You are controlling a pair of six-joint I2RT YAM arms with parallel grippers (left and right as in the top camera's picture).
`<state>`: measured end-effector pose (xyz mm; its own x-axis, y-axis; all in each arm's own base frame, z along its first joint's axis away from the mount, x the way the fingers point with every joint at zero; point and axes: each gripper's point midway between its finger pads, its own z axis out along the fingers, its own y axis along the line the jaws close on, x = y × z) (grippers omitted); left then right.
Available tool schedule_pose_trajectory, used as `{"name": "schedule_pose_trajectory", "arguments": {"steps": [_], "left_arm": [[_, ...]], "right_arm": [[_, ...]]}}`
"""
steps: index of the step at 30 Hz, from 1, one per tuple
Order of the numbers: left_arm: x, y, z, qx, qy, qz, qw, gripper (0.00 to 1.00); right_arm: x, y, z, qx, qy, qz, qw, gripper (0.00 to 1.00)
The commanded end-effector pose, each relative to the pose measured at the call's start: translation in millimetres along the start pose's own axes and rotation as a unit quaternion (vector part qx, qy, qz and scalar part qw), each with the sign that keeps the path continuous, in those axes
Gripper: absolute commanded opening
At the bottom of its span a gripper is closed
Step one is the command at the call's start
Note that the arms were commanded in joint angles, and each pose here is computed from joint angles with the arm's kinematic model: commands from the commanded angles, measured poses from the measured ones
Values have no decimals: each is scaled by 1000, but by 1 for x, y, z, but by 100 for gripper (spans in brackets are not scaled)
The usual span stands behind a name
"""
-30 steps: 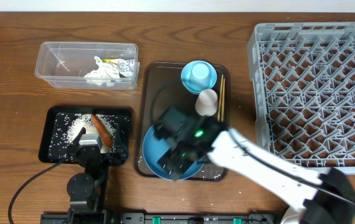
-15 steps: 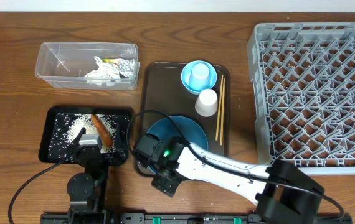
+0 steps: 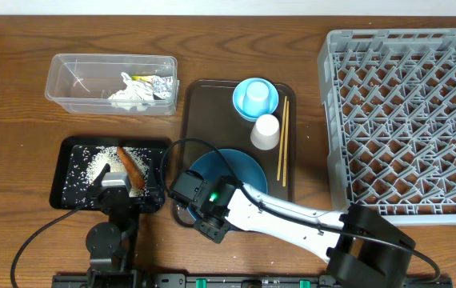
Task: Sort waste into correct bins and load items into the dishwasher rack
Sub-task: 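Grasp the blue plate rim with the right gripper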
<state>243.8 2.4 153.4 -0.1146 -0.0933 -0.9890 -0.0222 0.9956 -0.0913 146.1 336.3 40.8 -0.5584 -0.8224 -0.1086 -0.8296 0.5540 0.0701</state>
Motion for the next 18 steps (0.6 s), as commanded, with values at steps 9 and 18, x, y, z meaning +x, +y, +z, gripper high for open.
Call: {"name": "schedule_pose_trajectory", "arguments": {"steps": [9, 18], "left_arm": [[15, 5, 2, -10, 17, -1, 1000, 98], [15, 5, 2, -10, 17, -1, 1000, 98]], "right_arm": [[11, -10, 21, 11, 6, 65, 998, 50], [2, -11, 21, 12, -12, 71, 997, 32]]}}
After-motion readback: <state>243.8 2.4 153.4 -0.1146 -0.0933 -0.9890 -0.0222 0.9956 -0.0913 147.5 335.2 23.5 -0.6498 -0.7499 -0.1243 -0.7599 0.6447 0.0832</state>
